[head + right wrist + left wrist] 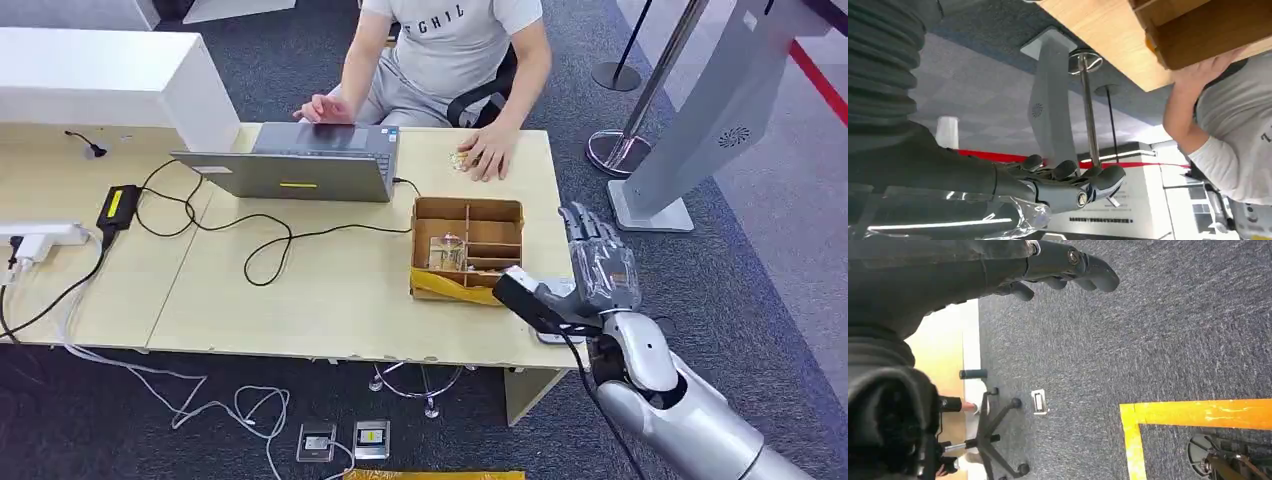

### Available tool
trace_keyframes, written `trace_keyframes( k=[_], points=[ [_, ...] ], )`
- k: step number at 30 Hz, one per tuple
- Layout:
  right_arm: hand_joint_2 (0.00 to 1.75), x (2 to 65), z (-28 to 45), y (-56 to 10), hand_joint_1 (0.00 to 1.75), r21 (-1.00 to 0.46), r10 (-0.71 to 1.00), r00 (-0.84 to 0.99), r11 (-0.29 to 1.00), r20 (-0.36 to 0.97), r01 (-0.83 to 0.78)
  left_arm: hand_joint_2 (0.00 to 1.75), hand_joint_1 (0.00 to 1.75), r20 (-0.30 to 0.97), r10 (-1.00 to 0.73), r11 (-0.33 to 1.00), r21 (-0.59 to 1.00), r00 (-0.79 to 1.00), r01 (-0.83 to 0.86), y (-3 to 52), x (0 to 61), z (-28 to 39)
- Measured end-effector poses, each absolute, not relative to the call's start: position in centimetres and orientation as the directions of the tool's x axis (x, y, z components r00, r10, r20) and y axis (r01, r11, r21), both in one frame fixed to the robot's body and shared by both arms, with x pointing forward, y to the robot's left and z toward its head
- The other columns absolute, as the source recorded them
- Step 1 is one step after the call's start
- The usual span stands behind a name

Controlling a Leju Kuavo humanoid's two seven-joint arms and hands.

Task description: Pass the card to the sensor for recognition and then transmit it.

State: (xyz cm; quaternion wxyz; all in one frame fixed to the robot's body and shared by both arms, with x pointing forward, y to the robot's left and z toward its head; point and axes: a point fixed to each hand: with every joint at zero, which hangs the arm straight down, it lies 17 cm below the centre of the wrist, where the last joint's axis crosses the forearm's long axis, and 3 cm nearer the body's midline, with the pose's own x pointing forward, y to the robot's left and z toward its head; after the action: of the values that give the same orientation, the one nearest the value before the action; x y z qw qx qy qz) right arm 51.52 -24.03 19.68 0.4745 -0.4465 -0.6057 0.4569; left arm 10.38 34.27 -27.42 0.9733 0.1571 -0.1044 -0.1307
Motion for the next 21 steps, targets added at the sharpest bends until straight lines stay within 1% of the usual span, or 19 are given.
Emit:
trace_keyframes(
  k=[4, 9, 21],
  points=[
    [1.75, 51.3, 19.7, -22.0, 0.00, -0.965, 0.959, -0.204, 0.225, 0.195, 0.134, 0.00, 0.00, 0.163, -0.290, 0.916, 0.333, 0.943, 0.224, 34.3, 10.4, -27.4],
    [1.75, 51.2, 18.2, -19.0, 0.00, -0.960, 0.943, -0.241, 0.260, 0.230, 0.101, 0.00, 0.00, 0.162, -0.295, 0.916, 0.327, 0.942, 0.231, 34.1, 10.4, -27.4],
    [1.75, 51.5, 15.6, -15.8, 0.00, -0.957, 0.932, -0.255, 0.282, 0.256, 0.069, 0.00, 0.00, 0.143, -0.292, 0.916, 0.325, 0.946, 0.234, 34.0, 10.1, -27.5]
  ],
)
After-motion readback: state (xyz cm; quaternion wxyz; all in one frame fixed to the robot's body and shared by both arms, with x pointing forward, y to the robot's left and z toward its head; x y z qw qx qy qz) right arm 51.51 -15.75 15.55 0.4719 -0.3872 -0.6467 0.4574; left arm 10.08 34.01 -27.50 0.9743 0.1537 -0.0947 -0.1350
